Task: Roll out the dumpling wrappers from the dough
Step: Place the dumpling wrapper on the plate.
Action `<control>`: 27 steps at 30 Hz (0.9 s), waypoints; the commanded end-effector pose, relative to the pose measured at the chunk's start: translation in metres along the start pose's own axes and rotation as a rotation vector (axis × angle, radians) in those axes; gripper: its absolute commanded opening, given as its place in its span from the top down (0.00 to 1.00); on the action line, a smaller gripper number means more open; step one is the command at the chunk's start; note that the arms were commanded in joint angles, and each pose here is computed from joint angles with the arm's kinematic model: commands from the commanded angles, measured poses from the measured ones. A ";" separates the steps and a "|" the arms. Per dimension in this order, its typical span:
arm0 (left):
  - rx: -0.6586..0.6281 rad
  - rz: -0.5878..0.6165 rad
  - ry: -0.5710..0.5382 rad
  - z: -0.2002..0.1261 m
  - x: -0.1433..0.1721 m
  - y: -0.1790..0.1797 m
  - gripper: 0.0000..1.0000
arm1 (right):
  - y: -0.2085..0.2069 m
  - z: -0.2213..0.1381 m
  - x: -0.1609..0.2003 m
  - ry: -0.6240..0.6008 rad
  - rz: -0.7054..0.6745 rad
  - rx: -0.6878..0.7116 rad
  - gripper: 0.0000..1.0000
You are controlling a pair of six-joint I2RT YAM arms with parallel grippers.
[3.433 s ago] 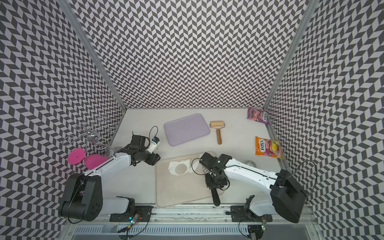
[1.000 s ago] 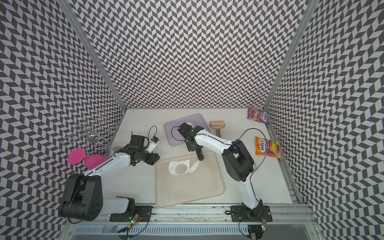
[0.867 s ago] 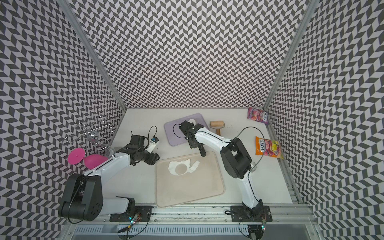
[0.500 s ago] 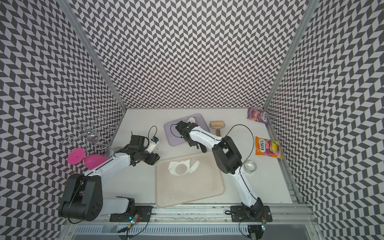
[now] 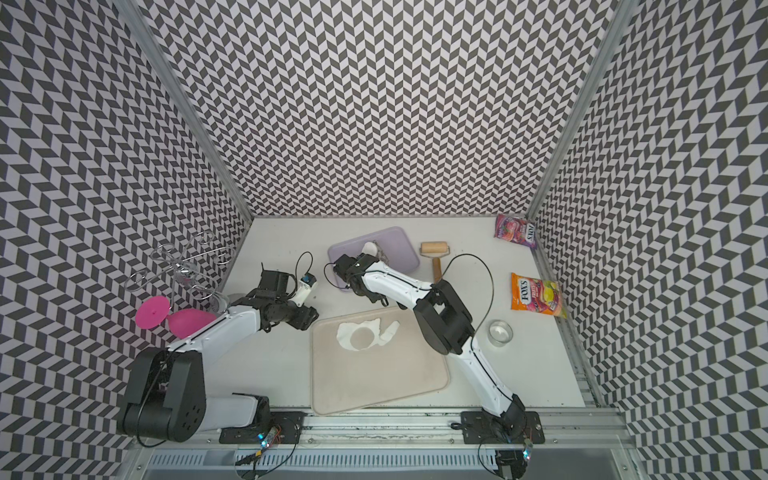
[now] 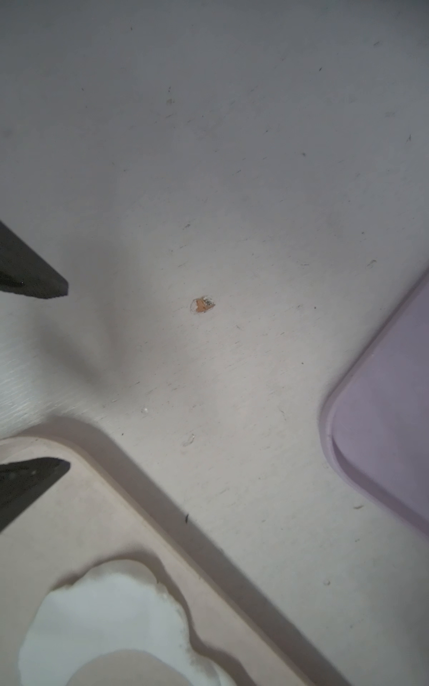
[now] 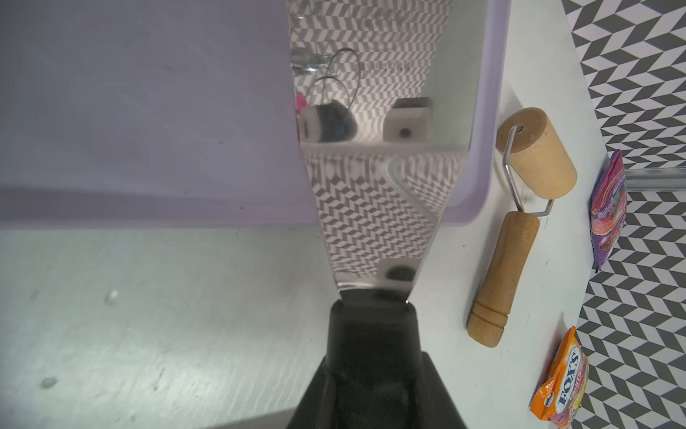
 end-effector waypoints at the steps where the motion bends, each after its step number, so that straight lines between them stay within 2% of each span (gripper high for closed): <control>1: -0.021 -0.006 -0.025 -0.004 -0.002 0.002 0.29 | -0.001 -0.005 -0.001 -0.017 -0.022 0.023 1.00; 10: -0.020 -0.008 -0.028 -0.005 -0.001 0.003 0.29 | 0.007 0.001 0.009 -0.013 -0.076 0.058 1.00; 21: -0.021 -0.007 -0.033 -0.006 -0.002 0.003 0.29 | 0.007 0.010 0.017 -0.047 -0.123 0.212 1.00; 27: -0.019 -0.010 -0.031 -0.006 -0.002 0.003 0.29 | 0.005 0.011 0.018 -0.049 -0.126 0.239 1.00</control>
Point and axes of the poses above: each gripper's point midway between its finger pads, its own z axis out along the fingers, its own y axis along the line the jaws close on, x = y × z, the point moved 7 cm from there along -z, back along the fingers, and after that the axes turned 10 degrees about z, right-handed, at the moved point
